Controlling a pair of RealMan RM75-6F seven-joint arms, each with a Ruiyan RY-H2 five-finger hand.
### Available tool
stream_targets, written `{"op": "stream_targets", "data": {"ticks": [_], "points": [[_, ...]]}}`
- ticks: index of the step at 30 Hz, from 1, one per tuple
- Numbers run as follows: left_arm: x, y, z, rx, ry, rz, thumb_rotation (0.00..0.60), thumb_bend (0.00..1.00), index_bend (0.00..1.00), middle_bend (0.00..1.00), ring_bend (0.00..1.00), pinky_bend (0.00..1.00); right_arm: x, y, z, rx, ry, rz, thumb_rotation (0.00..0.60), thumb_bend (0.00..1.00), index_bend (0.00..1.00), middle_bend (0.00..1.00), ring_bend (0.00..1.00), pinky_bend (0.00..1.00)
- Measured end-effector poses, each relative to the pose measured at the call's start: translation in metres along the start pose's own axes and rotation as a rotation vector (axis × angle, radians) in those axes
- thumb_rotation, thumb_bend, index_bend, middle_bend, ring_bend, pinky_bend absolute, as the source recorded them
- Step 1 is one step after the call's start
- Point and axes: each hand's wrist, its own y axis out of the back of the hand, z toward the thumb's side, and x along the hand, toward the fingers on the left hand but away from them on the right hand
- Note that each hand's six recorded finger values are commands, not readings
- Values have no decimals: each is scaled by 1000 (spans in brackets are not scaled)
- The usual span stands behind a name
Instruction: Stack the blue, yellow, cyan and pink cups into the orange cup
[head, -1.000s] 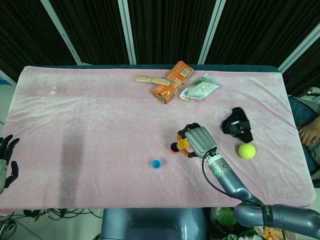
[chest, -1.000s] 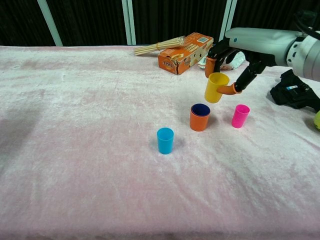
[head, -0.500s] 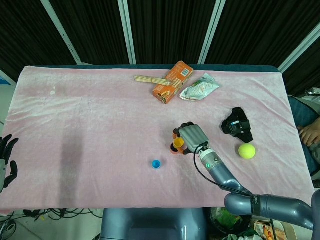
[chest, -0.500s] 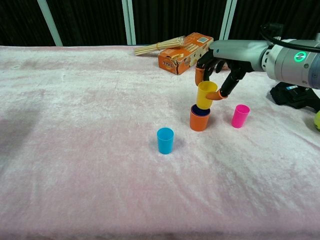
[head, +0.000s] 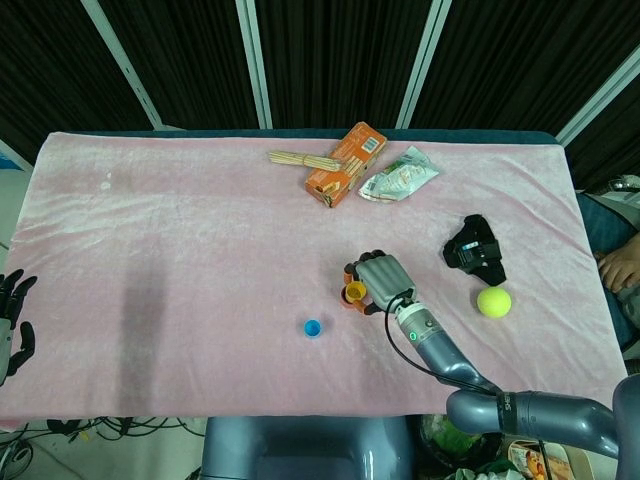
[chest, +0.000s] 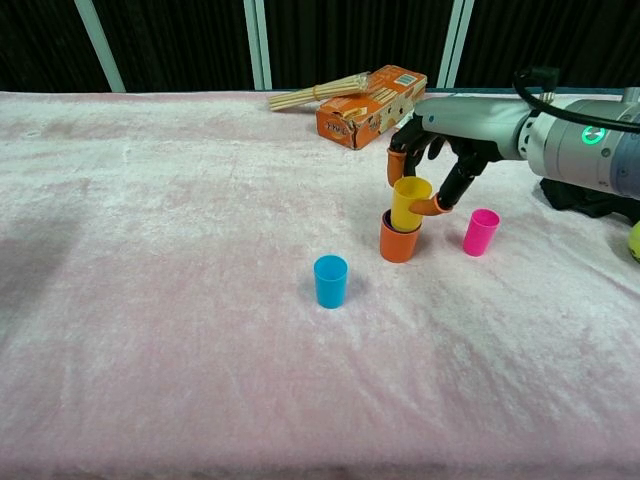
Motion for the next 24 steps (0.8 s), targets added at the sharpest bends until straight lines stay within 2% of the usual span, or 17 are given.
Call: {"op": "stream_targets", "data": {"ticks": [4,8,11,17,24], "points": [[0,0,0,-1,0,0,600,707,98,36,0,0,-1,-4,-2,4,-4,10,600,276,486,442,250,204],[0,0,0,-2,1,0,600,707,98,36,0,0,0,-9,-2,13,-1,36,600,205,280,320,222,204],[0,0,0,-4,2,1,600,707,98,36,0,0,1,-11,-3,8,-3,60,600,168,197,237,203,204],[0,0,1,-6,-2,3,600,707,98,36,0,0,4,-4,2,-6,7,53,600,165,186,232,202,204],[0,0,1,-7,-2,3,600,707,98,36,0,0,16,5,22,-26,70,0,600,175,259,274,209,204]]}}
